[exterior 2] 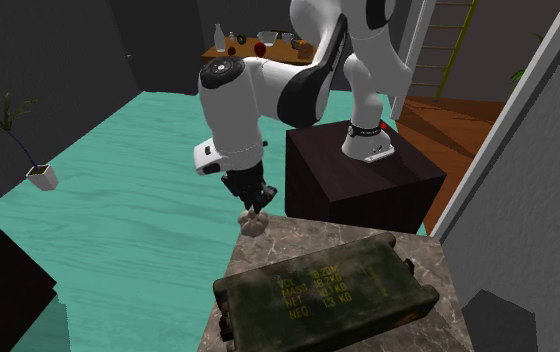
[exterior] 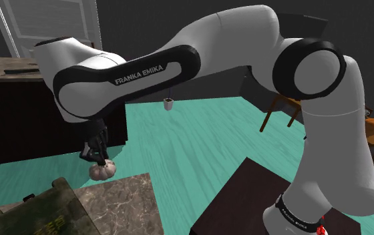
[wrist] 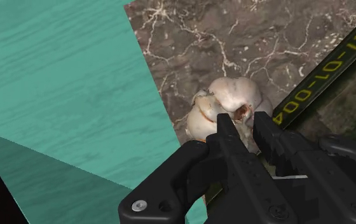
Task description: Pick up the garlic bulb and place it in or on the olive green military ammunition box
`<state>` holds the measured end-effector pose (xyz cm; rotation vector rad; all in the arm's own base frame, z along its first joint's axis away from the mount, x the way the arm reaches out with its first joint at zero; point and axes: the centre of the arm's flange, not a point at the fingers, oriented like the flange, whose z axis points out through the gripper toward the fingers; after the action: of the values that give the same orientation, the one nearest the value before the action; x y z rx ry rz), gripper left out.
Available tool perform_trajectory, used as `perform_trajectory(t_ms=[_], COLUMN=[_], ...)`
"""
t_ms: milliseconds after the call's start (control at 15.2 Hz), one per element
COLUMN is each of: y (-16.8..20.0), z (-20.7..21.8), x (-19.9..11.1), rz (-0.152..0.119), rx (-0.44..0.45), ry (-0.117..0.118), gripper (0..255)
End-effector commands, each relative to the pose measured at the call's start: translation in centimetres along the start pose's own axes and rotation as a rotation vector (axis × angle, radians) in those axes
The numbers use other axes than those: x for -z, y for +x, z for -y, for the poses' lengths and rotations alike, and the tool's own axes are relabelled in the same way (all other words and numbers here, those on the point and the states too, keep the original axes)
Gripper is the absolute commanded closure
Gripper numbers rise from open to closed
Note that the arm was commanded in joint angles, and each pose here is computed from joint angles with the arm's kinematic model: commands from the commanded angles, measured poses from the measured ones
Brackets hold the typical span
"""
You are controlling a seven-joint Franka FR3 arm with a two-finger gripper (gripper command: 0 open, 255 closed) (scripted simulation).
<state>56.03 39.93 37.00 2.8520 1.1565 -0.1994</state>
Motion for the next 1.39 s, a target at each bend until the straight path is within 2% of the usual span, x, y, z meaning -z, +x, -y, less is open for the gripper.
perform_trajectory(t_ms=[0, 396, 1320], y=[0.0, -0.5, 2.8], z=[0.0, 0.0, 17.6], x=[1.1, 4.1, 8.6], rz=[0.000, 0.000, 0.000], rx=[0.000, 0.000, 0.000], ry=[0.000, 0.000, 0.000], gripper=[255, 255, 255])
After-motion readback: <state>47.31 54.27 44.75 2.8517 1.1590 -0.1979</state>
